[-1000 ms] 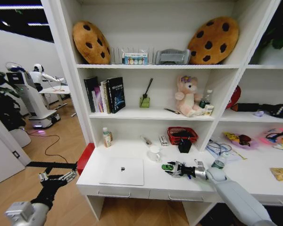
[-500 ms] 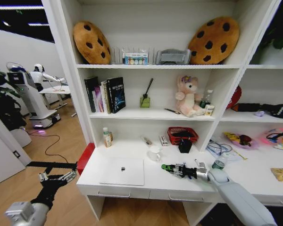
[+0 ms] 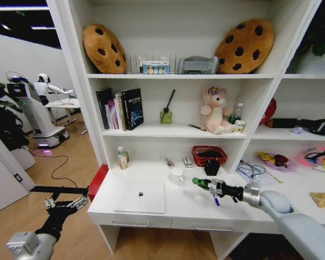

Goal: Organize the objects on the table.

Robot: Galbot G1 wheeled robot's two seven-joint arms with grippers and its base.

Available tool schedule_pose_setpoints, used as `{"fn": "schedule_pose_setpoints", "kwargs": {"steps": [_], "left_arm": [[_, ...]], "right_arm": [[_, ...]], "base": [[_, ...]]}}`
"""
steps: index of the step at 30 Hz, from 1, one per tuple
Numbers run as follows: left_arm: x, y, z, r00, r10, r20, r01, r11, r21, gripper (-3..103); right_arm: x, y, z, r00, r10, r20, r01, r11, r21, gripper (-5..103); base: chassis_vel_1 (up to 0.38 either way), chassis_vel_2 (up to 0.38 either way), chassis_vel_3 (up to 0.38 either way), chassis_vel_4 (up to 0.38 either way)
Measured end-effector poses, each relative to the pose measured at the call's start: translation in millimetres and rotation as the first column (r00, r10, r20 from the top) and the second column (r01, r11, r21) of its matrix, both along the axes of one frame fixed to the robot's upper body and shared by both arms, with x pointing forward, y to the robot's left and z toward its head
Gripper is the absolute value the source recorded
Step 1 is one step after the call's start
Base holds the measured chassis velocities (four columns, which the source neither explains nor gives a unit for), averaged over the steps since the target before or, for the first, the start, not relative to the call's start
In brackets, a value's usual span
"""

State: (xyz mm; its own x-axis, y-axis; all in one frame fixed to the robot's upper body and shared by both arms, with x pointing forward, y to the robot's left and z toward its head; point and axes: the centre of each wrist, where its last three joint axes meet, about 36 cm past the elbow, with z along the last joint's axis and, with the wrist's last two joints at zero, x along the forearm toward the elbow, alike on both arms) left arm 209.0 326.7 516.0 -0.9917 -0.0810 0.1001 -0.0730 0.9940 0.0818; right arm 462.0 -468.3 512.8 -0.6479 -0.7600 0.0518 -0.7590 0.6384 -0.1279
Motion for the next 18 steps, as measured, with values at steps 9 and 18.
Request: {"fn": "schedule_pose_setpoints", "kwargs": {"steps": [9, 18], "left_arm": [[0, 0, 0, 1.000, 0.000, 0.000, 0.000, 1.000, 0.000, 100], [0, 0, 0, 1.000, 0.000, 0.000, 0.000, 1.000, 0.000, 100]], "right_arm": [[85, 21, 86, 0.982, -0.190, -0.012, 0.190, 0.982, 0.017, 36], [200, 68, 119, 0.998, -0.054, -0.030, 0.053, 0.998, -0.031, 36]], "base": [[0.000, 0.000, 0.000, 0.000], [0.000, 0.000, 0.000, 0.000]]}}
